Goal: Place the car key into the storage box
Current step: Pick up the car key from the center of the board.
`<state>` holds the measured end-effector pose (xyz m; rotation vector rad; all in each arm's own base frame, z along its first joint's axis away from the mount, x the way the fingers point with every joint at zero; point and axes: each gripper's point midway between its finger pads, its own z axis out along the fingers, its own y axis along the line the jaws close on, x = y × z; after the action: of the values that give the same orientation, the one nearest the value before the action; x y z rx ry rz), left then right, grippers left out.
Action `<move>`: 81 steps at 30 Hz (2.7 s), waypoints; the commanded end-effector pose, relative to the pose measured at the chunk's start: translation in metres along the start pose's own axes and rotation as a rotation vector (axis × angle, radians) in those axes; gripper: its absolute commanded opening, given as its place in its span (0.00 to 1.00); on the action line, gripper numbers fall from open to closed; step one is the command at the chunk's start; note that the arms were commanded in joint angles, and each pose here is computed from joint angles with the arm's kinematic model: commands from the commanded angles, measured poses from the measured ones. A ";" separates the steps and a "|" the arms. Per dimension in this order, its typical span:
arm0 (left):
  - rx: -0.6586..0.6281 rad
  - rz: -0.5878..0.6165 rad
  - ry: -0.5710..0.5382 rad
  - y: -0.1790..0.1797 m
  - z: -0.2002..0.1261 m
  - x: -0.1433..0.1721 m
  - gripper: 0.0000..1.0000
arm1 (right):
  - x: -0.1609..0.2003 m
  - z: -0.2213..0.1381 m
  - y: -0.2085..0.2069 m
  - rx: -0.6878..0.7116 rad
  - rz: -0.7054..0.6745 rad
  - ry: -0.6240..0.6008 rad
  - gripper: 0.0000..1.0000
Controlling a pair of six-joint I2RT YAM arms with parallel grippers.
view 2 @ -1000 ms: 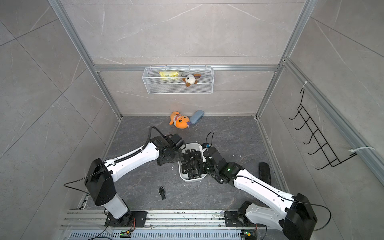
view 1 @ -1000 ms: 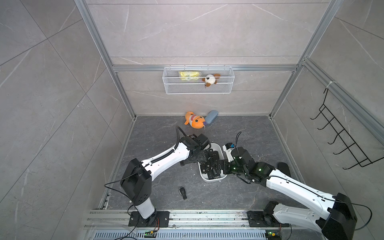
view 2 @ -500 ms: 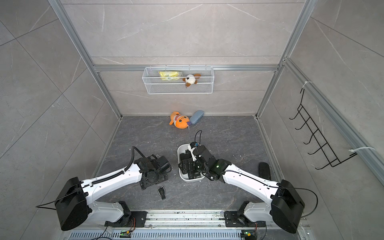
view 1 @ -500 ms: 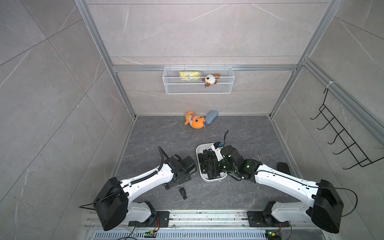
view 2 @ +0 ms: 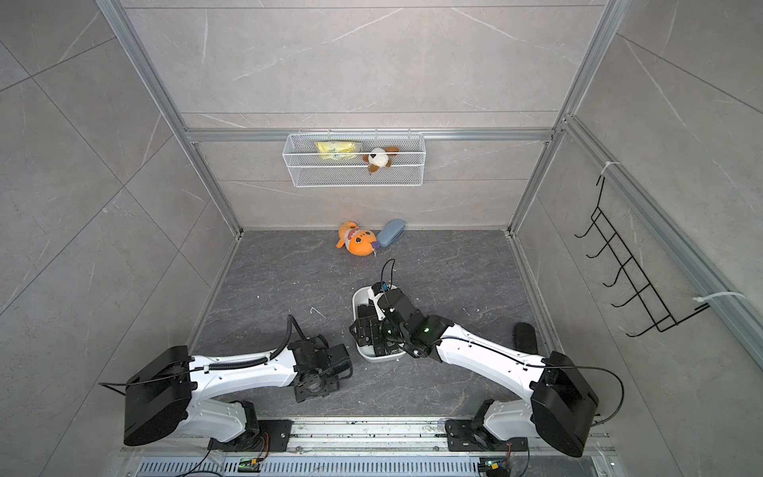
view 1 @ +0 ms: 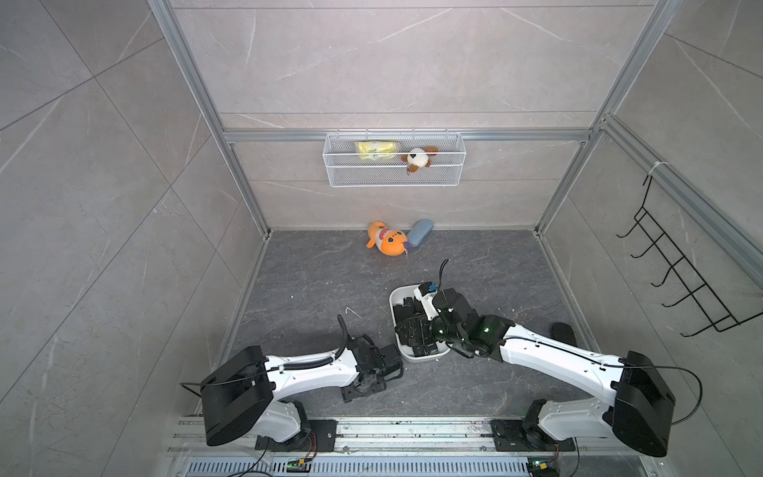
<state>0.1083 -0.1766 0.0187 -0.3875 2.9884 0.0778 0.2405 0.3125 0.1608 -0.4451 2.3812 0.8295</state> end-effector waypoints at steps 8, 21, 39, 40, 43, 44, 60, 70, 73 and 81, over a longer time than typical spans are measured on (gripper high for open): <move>-0.009 -0.044 -0.037 -0.002 0.002 -0.007 0.34 | -0.005 -0.006 0.004 0.006 -0.029 -0.015 1.00; 0.005 -0.175 -0.044 0.001 0.016 -0.057 0.29 | -0.002 -0.008 0.000 0.024 -0.018 -0.019 1.00; 0.214 -0.253 -0.048 -0.063 0.008 -0.124 0.47 | -0.004 -0.009 -0.002 0.043 -0.028 -0.015 1.00; 0.213 -0.252 -0.048 -0.065 0.008 -0.128 0.47 | -0.004 -0.008 -0.003 0.044 -0.029 -0.013 1.00; 0.212 -0.263 -0.036 -0.064 0.011 -0.135 0.47 | -0.003 -0.008 -0.003 0.048 -0.031 -0.010 1.00; 0.219 -0.264 -0.041 -0.064 0.011 -0.138 0.47 | -0.003 -0.009 -0.004 0.051 -0.031 -0.010 1.00; 0.053 -0.101 -0.102 -0.018 -0.035 -0.143 0.58 | -0.005 -0.001 -0.004 0.052 -0.033 -0.004 0.99; 0.042 -0.174 -0.080 0.004 -0.021 -0.123 0.60 | -0.006 0.002 -0.001 0.048 -0.041 0.003 1.00; 0.057 -0.167 -0.084 0.004 -0.020 -0.122 0.63 | -0.006 0.002 -0.002 0.051 -0.041 0.004 1.00; 0.109 -0.104 -0.072 -0.008 -0.010 -0.120 0.74 | -0.004 0.002 -0.002 0.047 -0.038 0.008 1.00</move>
<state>0.2221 -0.1497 0.0436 -0.5671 2.8804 -0.0338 0.2451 0.3076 0.1529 -0.4516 2.4049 0.7432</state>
